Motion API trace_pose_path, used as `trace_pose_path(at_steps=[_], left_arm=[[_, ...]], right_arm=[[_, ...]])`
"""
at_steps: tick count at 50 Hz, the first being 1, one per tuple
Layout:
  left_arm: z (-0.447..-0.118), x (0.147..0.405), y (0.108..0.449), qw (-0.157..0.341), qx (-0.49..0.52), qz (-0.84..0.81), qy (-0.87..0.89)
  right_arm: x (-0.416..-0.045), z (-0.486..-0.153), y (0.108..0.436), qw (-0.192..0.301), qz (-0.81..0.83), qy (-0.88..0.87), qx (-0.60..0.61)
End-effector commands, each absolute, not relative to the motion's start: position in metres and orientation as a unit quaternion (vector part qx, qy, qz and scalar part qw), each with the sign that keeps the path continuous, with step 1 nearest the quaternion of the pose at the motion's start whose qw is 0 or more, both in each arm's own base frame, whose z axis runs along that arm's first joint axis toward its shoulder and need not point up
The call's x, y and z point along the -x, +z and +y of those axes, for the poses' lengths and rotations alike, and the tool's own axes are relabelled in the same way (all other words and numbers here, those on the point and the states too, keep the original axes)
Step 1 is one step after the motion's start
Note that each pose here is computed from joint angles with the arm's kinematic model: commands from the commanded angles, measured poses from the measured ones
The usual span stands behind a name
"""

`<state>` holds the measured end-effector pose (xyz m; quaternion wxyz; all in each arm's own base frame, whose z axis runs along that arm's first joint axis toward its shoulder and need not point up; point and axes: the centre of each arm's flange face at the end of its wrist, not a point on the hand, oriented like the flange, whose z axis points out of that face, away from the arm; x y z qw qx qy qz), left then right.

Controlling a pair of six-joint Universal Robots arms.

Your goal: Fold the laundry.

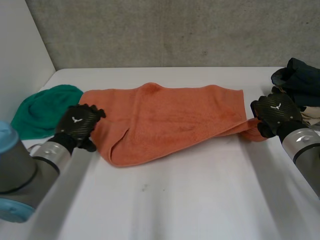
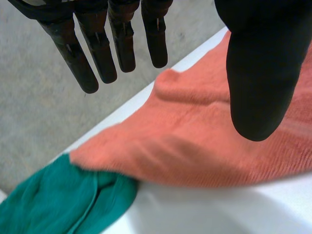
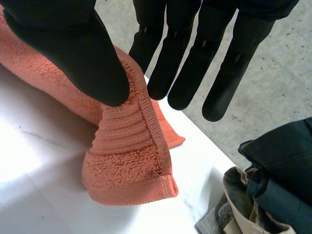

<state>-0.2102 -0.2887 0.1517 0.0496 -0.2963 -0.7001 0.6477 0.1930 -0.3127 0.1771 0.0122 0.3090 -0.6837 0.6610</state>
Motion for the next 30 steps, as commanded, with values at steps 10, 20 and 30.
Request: trace_pose_path(at_steps=[10,20,30], left_arm=[[-0.318,0.199,0.153,0.138,0.371,-0.666,0.632],[-0.358,0.240,0.166,0.166,0.423,-0.662,0.597],[-0.381,0.257,0.145,0.144,0.499,-0.657,0.547]], right_arm=[[-0.195,-0.312,0.161,0.007,-0.699,0.643,-0.312],[-0.195,-0.309,0.156,0.007,-0.706,0.636,-0.312],[-0.193,-0.308,0.151,0.006,-0.711,0.630,-0.313]])
